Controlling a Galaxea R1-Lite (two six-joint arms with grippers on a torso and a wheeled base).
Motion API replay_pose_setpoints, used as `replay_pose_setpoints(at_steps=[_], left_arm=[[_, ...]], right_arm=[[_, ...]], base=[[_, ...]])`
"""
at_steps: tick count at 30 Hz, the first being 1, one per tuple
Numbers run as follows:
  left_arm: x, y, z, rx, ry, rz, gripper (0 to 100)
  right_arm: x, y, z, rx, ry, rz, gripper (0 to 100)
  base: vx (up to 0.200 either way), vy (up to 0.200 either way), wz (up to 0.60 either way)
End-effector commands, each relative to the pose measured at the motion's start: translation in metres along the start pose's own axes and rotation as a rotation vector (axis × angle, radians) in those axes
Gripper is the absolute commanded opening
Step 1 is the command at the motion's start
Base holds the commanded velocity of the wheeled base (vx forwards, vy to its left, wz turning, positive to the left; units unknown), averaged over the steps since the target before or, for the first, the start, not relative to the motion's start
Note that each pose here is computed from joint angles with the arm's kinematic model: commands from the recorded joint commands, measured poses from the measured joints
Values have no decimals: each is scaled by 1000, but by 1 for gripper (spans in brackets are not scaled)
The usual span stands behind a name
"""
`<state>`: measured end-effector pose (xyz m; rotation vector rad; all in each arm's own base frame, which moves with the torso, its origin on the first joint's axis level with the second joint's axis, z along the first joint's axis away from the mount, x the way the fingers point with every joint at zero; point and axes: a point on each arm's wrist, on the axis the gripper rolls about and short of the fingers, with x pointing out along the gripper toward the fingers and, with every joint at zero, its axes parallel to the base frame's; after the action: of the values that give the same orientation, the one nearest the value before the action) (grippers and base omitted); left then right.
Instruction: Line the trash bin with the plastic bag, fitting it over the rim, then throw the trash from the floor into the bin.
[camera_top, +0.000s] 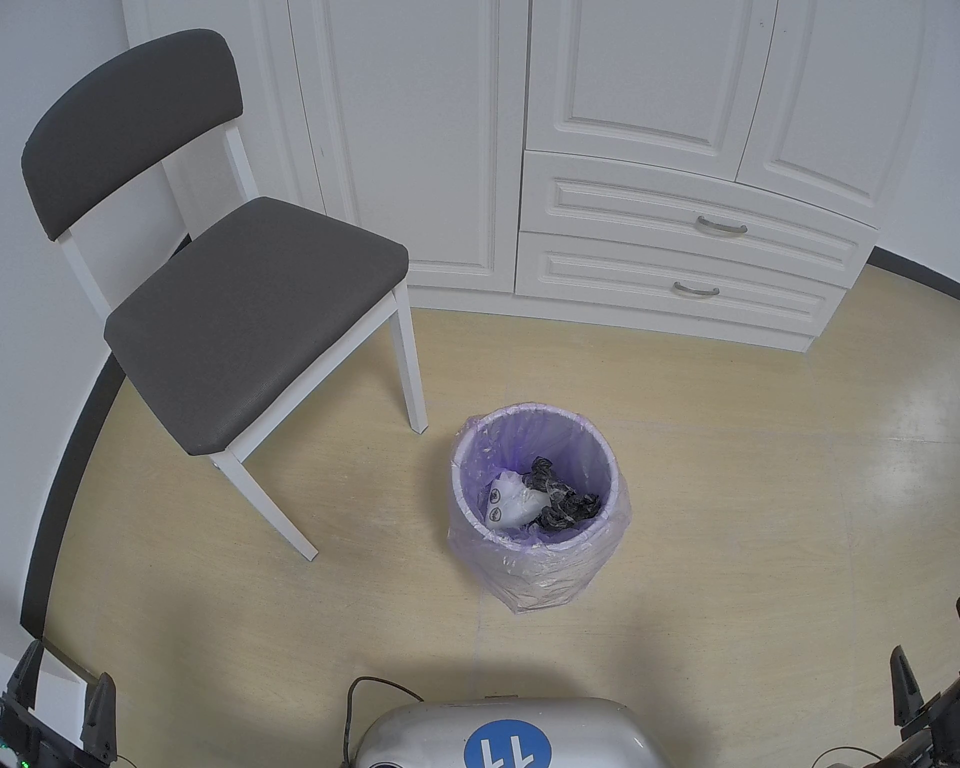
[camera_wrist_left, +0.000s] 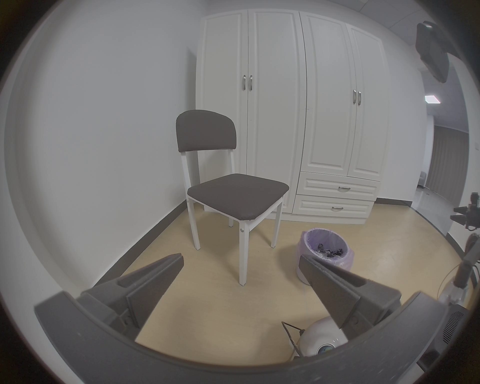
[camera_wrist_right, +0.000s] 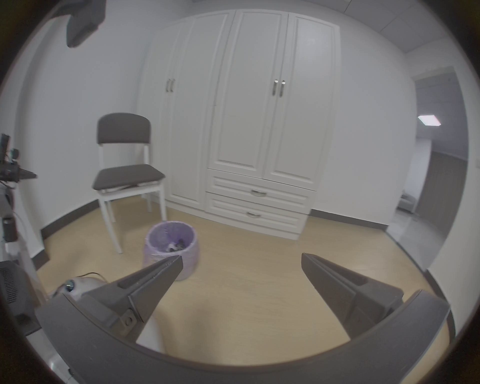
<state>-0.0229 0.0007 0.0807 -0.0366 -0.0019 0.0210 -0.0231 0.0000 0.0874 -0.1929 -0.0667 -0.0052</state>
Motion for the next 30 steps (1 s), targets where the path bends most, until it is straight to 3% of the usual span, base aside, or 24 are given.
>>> replay_pose_setpoints(at_steps=[1,6,9,11,14,19,22,24,30], left_arm=[[0,0,-5,0,5,1,100],[0,0,-5,0,5,1,100],[0,0,-5,0,5,1,100],[0,0,-5,-5,3,7,100],[0,0,-5,-9,2,13,100],[0,0,-5,-8,3,13,100],[0,0,-5,-5,3,13,100],[0,0,-5,8,3,7,100],[0,0,-5,23,4,4,100]], right_arm=[[0,3,-5,28,-11,101,100],[0,3,-5,54,-8,88,100],[0,1,-5,81,2,11,100],[-1,-2,-7,132,28,-142,100],[-1,-3,-7,211,29,-185,100],[-1,-2,-7,164,31,-157,100],[0,0,-7,176,23,-48,100],[-1,2,-12,165,67,12,100],[-1,3,-12,178,68,18,100]], base=[[0,0,0],[0,0,0],[0,0,0],[0,0,0],[0,0,0],[0,0,0],[0,0,0],[0,0,0],[0,0,0]])
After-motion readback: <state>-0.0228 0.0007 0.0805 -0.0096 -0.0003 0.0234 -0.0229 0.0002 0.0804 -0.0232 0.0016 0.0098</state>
